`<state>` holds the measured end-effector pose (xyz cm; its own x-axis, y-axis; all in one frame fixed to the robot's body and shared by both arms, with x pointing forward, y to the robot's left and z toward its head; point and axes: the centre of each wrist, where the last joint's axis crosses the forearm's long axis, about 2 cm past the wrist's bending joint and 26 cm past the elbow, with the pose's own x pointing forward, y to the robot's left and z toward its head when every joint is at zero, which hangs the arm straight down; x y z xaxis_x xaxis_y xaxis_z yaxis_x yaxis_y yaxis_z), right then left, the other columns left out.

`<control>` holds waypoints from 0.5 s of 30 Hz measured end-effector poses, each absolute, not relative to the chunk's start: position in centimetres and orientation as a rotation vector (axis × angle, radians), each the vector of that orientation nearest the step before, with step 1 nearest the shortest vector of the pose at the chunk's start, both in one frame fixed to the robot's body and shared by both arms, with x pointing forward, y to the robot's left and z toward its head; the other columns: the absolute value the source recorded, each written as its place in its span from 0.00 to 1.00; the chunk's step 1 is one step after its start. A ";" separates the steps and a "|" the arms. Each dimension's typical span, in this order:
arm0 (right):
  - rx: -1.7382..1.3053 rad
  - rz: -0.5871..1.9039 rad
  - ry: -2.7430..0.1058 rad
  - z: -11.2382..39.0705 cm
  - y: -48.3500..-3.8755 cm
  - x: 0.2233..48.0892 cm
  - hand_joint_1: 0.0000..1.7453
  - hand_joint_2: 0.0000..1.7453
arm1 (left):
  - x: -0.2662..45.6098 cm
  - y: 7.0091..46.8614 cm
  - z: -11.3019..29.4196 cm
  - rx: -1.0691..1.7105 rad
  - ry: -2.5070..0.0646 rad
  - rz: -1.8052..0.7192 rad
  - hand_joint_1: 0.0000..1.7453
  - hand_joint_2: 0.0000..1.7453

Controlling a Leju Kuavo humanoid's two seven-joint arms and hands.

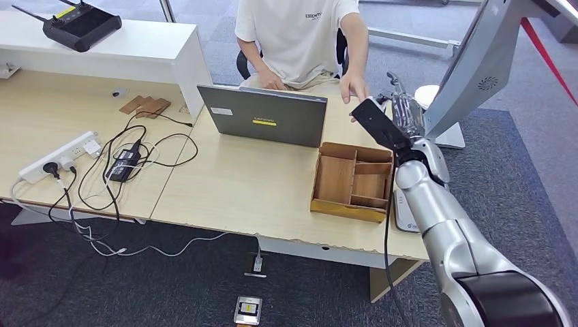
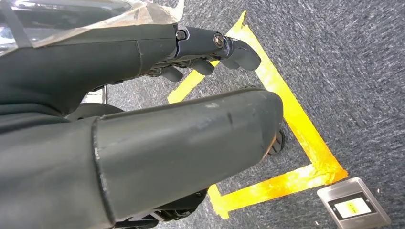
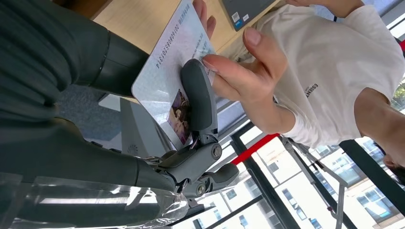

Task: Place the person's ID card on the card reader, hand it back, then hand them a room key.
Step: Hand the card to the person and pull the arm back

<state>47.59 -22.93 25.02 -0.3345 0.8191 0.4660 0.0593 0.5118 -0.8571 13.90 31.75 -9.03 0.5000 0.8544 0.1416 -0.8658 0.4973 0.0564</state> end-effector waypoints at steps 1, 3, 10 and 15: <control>-0.743 0.943 -1.740 24.9 -23.0 47.6 0.23 1.00 | 13.9 31.7 -9.0 0.126 -0.098 1.043 0.00 0.00; -0.750 0.938 -1.732 24.6 -23.2 47.6 0.00 1.00 | 14.0 31.7 -9.0 0.127 -0.096 1.043 0.00 0.00; -0.724 0.877 -1.736 23.7 -24.0 47.4 0.00 0.00 | 13.9 31.6 -9.0 0.130 -0.094 1.043 0.00 0.00; -0.610 0.779 -1.738 23.2 -24.5 47.3 0.00 0.00 | 13.2 31.6 -9.2 0.131 -0.113 1.044 0.00 0.00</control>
<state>47.32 -24.50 23.18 -0.2841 0.7297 0.6220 0.0212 0.6534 -0.7568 13.22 31.62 -9.25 0.4985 0.8528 0.1556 -0.8663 0.4966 0.0540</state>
